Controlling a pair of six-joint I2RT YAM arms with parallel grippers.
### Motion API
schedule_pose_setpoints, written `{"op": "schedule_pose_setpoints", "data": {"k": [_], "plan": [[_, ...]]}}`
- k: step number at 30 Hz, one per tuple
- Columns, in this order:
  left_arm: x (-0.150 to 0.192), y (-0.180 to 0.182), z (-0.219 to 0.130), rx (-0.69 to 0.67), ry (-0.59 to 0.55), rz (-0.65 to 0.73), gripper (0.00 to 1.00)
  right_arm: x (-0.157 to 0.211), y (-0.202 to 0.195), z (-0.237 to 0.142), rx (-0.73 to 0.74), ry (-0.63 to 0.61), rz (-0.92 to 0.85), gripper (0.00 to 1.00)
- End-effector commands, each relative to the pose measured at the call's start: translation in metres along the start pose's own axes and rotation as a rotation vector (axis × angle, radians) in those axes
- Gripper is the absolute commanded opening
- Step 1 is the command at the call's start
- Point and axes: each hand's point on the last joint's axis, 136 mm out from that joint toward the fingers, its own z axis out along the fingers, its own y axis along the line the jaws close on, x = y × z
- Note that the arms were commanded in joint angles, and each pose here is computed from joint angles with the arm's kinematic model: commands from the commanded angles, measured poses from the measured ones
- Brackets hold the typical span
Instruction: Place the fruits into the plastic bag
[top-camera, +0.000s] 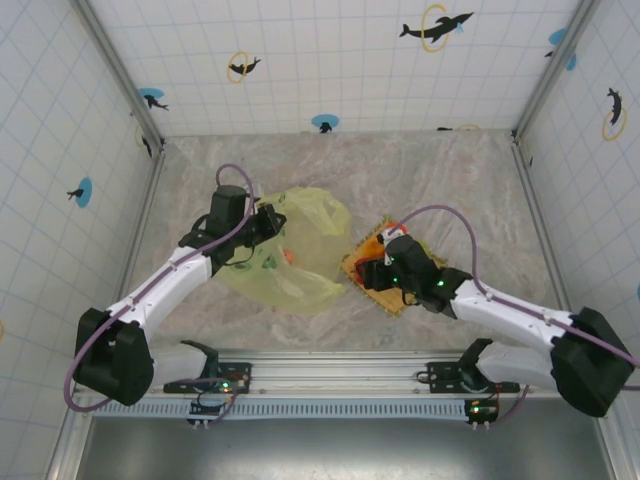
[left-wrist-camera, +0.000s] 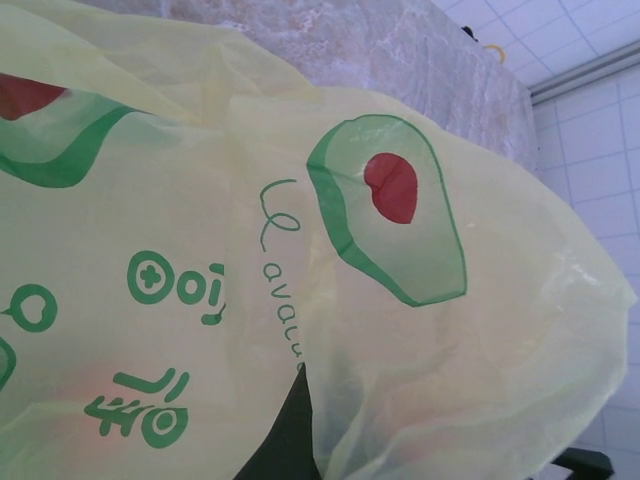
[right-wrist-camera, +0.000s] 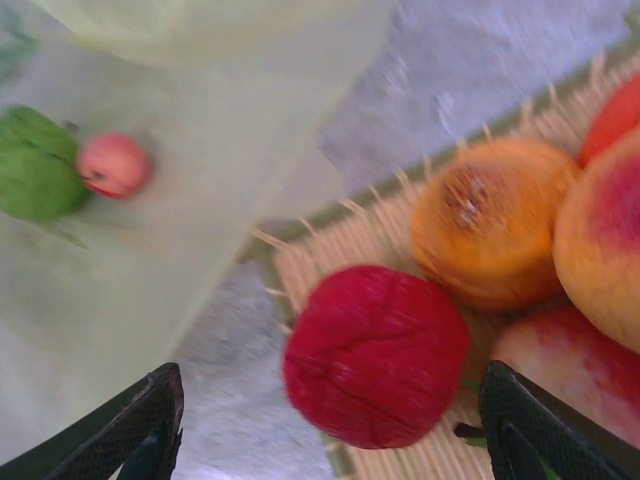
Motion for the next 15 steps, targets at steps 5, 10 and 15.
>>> {"op": "schedule_pose_setpoints", "data": {"k": [5,10,15], "plan": [[-0.003,-0.002,-0.002,-0.023,-0.007,0.025,0.0,-0.008,0.001,0.014,0.073,0.035,0.028,0.78],[-0.001,0.001,-0.002,-0.029,-0.001,0.022,0.0,-0.005,-0.001,0.023,0.084,0.05,0.027,0.78],[-0.001,0.001,-0.003,-0.031,-0.002,0.025,0.0,-0.004,-0.001,0.029,0.082,0.057,0.035,0.78]]}}
